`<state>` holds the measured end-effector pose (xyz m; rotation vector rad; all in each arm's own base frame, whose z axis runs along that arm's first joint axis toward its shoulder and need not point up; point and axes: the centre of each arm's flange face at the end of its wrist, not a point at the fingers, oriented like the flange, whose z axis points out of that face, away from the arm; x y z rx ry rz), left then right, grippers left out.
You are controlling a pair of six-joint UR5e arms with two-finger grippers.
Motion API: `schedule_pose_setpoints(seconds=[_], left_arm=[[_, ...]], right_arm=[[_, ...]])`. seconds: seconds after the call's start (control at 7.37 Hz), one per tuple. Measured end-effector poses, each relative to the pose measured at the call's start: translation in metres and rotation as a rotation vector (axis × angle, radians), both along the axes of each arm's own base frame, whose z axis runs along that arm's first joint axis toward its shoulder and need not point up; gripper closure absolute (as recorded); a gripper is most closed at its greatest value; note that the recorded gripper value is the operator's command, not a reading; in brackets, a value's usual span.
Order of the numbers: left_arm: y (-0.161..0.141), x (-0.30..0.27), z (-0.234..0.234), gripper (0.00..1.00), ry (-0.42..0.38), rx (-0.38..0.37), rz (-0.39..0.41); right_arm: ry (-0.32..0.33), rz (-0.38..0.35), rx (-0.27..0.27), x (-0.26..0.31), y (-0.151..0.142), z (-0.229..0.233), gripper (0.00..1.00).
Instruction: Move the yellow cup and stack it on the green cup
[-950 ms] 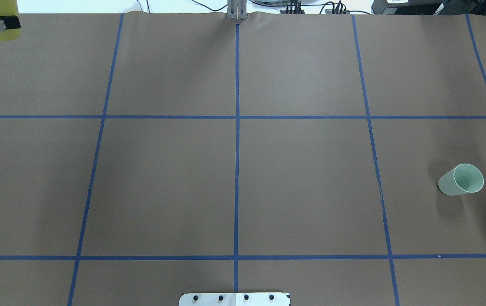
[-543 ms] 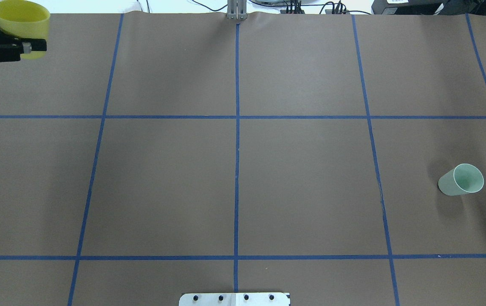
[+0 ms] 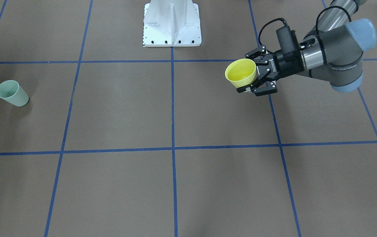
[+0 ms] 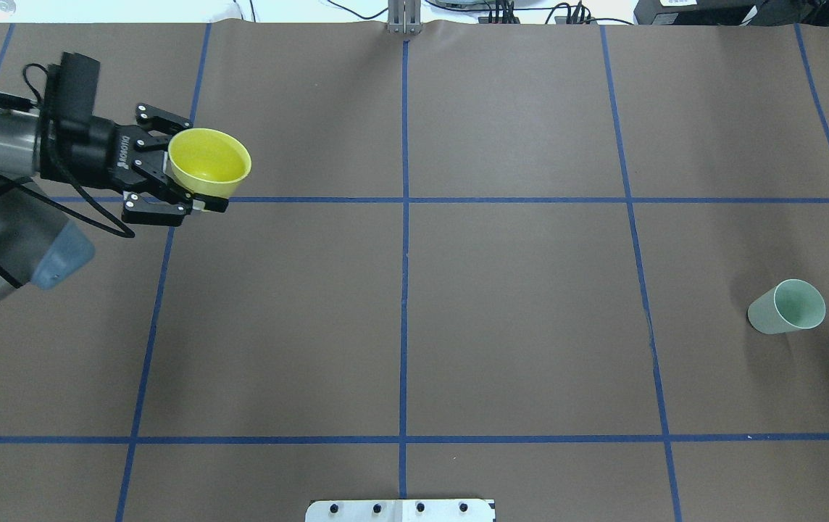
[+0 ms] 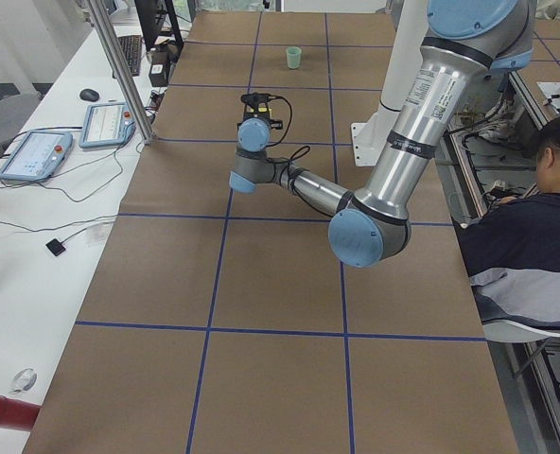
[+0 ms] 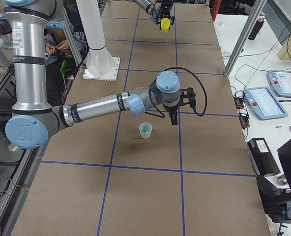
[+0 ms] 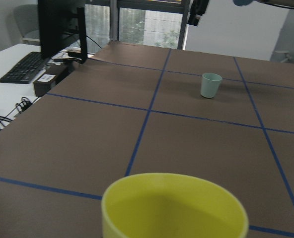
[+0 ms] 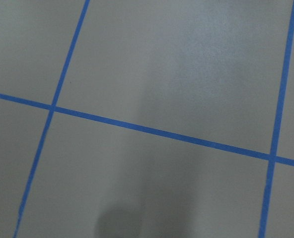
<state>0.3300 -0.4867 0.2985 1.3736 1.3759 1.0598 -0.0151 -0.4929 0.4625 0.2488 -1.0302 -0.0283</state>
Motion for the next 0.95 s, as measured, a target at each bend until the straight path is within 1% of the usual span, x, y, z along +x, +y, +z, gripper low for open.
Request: schedule_pose_setpoints(seconds=[0.14,0.27,0.41,0.54,0.68,0.81,0.95], left_arm=[[-0.003,0.023,-0.010,1.00,0.009,0.029,-0.003],[0.002,0.050,-0.018,0.98,0.025,0.032,-0.014],[0.006,0.074,-0.023,0.93,0.037,0.024,-0.026],[0.006,0.092,-0.027,0.93,0.042,0.015,-0.038],[0.004,0.106,-0.033,0.89,0.047,0.011,-0.044],[0.002,0.115,-0.042,0.85,0.056,0.012,-0.049],[0.001,0.123,-0.052,0.85,0.068,0.013,-0.058]], right_arm=[[-0.039,0.008,-0.037,-0.023,-0.008,-0.033,0.00],[-0.081,0.012,-0.080,-0.054,-0.015,-0.073,0.00],[-0.120,0.010,-0.118,-0.088,-0.019,-0.115,0.00],[-0.157,0.003,-0.152,-0.123,-0.021,-0.157,0.00],[-0.186,0.001,-0.181,-0.158,-0.018,-0.197,0.00],[-0.209,0.002,-0.201,-0.194,-0.009,-0.233,0.00],[-0.228,-0.012,-0.207,-0.231,0.004,-0.265,0.00]])
